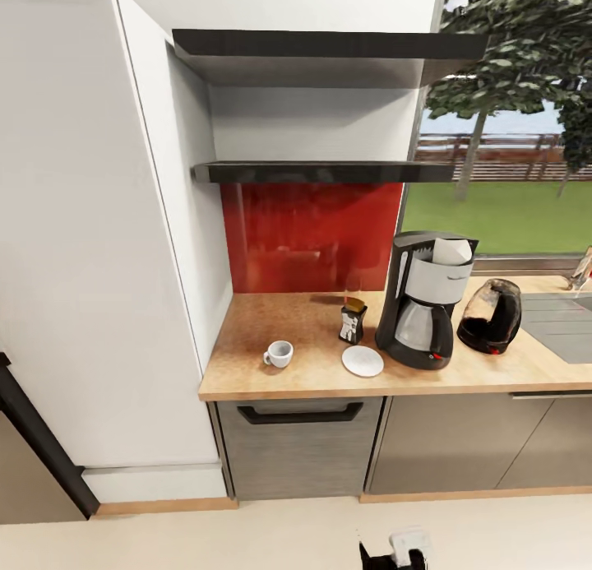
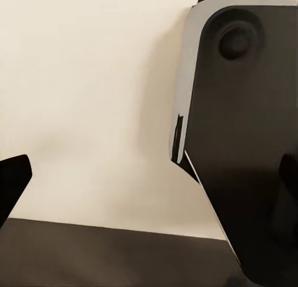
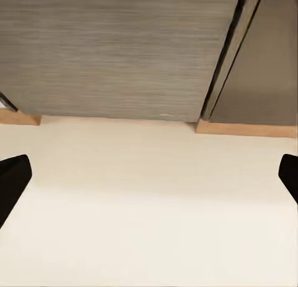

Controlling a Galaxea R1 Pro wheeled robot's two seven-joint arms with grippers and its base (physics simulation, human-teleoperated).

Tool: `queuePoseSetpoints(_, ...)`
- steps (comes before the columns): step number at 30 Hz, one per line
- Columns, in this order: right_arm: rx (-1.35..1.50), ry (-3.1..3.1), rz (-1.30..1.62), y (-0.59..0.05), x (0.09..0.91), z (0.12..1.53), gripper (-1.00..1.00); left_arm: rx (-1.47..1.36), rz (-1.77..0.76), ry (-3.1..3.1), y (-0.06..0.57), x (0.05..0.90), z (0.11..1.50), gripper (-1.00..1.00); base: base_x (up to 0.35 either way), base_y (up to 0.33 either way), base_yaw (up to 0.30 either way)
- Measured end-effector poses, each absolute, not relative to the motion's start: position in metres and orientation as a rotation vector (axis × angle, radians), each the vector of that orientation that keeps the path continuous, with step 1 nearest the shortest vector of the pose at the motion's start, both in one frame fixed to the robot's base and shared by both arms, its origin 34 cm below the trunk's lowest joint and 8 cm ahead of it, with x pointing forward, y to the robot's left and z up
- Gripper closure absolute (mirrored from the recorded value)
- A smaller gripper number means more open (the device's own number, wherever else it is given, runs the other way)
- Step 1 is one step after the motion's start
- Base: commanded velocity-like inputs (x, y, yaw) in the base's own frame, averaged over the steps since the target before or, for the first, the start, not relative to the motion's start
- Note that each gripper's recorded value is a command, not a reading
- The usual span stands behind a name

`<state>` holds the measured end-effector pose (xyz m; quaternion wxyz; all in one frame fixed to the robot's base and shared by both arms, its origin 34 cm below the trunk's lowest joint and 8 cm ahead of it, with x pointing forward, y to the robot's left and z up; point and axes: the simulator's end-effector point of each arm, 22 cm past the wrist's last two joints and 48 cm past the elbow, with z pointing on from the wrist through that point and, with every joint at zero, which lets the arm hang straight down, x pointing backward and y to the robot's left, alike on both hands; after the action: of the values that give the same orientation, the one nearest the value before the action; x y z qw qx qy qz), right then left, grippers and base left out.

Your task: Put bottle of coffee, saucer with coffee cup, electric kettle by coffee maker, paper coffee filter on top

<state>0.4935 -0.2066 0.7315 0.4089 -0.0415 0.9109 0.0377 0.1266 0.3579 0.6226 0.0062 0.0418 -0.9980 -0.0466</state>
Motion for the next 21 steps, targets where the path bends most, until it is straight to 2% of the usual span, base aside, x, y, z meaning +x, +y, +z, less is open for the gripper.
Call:
queuePoseSetpoints(6,-0.109,2.125,0.079,-0.199,0.536,0.773,-1.0,0.131,-0.154,-3.125,0.36,0.128,0.623,-1.0,0.0,0.0,0.0)
queuePoseSetpoints(11,-0.112,1.953,0.056,-0.204,0.63,0.845,-1.0,0.136,-0.179,-3.132,0.372,0.133,0.624,-1.0,-0.009,0.007,0.0)
queuePoseSetpoints(18,0.042,1.816,0.088,-0.216,0.696,0.91,-1.0,0.134,-0.181,-3.135,0.373,0.135,0.625,-1.0,-0.042,0.233,0.0)
queuePoseSetpoints(21,0.051,1.767,0.092,-0.216,0.719,0.937,-1.0,0.131,-0.182,-3.135,0.374,0.134,0.625,-1.0,-0.004,0.097,0.0)
